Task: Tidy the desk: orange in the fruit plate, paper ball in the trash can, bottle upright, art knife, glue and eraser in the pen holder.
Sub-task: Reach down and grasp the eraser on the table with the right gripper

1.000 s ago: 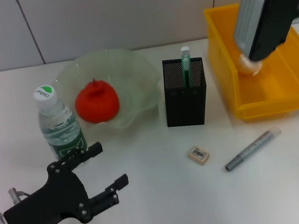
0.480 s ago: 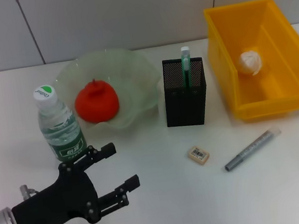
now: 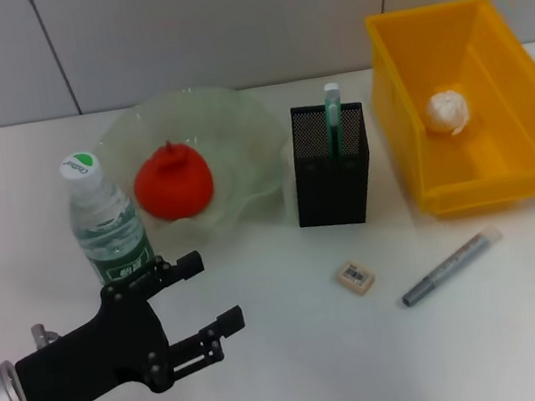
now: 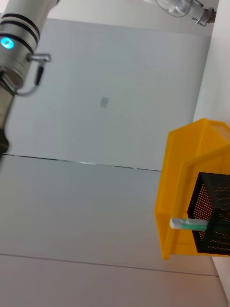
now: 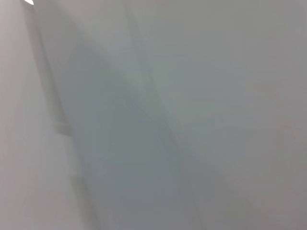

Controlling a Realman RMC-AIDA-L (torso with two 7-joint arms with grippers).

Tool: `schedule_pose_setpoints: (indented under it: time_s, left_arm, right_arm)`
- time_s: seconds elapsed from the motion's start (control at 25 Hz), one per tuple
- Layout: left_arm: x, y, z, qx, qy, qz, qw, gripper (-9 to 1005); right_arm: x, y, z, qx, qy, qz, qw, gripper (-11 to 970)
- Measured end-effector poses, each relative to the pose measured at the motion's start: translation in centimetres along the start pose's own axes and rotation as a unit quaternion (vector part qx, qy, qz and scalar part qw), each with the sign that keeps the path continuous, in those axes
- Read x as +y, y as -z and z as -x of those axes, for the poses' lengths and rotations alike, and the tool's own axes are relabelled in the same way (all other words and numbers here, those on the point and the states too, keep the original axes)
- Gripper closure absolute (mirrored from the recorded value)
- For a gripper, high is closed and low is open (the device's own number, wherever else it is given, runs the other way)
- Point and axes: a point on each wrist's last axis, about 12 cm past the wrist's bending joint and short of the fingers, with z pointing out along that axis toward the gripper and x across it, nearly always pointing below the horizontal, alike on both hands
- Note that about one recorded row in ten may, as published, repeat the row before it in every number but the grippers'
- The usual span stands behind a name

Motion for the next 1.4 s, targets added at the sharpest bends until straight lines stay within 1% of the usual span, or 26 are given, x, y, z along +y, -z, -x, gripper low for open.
schedule_pose_setpoints:
  time_s: [0.08, 0.16, 0.2, 0.24, 0.28, 0.32, 0.4, 0.44, 0.48, 0.64, 0.76, 0.84, 1.0, 1.12, 1.16, 1.32, 1.4]
  left_arm:
    - [0.0, 0.0, 0.0, 0.003, -0.002, -0.003, 1.0, 197]
    - [0.1, -0.1, 0.1, 0.004, -0.004, -0.005, 1.0, 197]
    - [0.0, -0.1, 0.1, 0.005, -0.004, -0.006, 1.0, 197]
    - [0.0, -0.2, 0.0, 0.008, -0.003, -0.01, 1.0, 197]
    - [0.0, -0.2, 0.0, 0.009, -0.003, -0.011, 1.0, 197]
    - [0.0, -0.2, 0.0, 0.01, -0.002, -0.013, 1.0, 197]
    - [-0.1, -0.2, 0.0, 0.014, 0.0, -0.018, 1.0, 197]
    - [-0.2, -0.2, -0.1, 0.017, 0.003, -0.022, 1.0, 197]
    - [-0.2, -0.2, -0.1, 0.021, 0.007, -0.025, 0.999, 197]
    - [-0.2, -0.1, -0.2, 0.035, 0.016, -0.035, 0.999, 197]
    - [-0.1, -0.1, -0.1, 0.039, 0.018, -0.038, 0.998, 197]
    - [-0.1, -0.1, -0.1, 0.041, 0.02, -0.04, 0.998, 197]
    - [0.0, 0.0, -0.1, 0.047, 0.02, -0.043, 0.998, 197]
    - [0.0, 0.2, -0.1, 0.055, 0.019, -0.045, 0.997, 197]
    - [0.1, 0.2, -0.1, 0.056, 0.019, -0.045, 0.997, 197]
    - [0.2, 0.4, -0.1, 0.06, 0.018, -0.045, 0.997, 197]
    - [0.2, 0.4, -0.1, 0.06, 0.018, -0.045, 0.997, 197]
  right_arm:
    - [-0.3, 1.2, 0.5, -0.006, -0.034, 0.061, 0.998, 381]
    - [-0.9, 2.3, 0.4, 0.003, -0.052, 0.102, 0.993, 381]
    - [-1.4, 3.0, 0.2, 0.011, -0.06, 0.117, 0.991, 381]
    - [-2.2, 4.1, -0.4, 0.039, -0.067, 0.149, 0.986, 381]
    - [-2.2, 4.1, -0.4, 0.039, -0.067, 0.149, 0.986, 381]
    - [-2.7, 4.5, -0.9, 0.06, -0.074, 0.159, 0.983, 381]
    - [-3.6, 5.2, -1.7, 0.117, -0.079, 0.163, 0.976, 380]
    - [-4.3, 5.6, -2.6, 0.176, -0.086, 0.152, 0.969, 380]
    - [-4.3, 5.6, -2.6, 0.176, -0.086, 0.152, 0.969, 380]
    - [-5.2, 5.8, -3.5, 0.25, -0.085, 0.114, 0.958, 380]
    - [-5.4, 4.9, -3.5, 0.308, -0.064, 0.099, 0.944, 289]
    - [-5.2, 4.0, -3.3, 0.363, -0.044, 0.086, 0.927, 228]
    - [-4.9, 1.6, -2.8, 0.462, -0.027, 0.039, 0.886, 177]
    - [-4.5, -0.6, -3.0, 0.513, -0.026, 0.019, 0.858, 140]
    - [-4.4, -1.2, -3.2, 0.53, -0.027, 0.013, 0.848, 127]
    - [-4.1, -3.5, -4.5, 0.583, -0.018, -0.011, 0.812, 128]
    - [-4.0, -4.3, -5.2, 0.596, -0.013, -0.016, 0.803, 128]
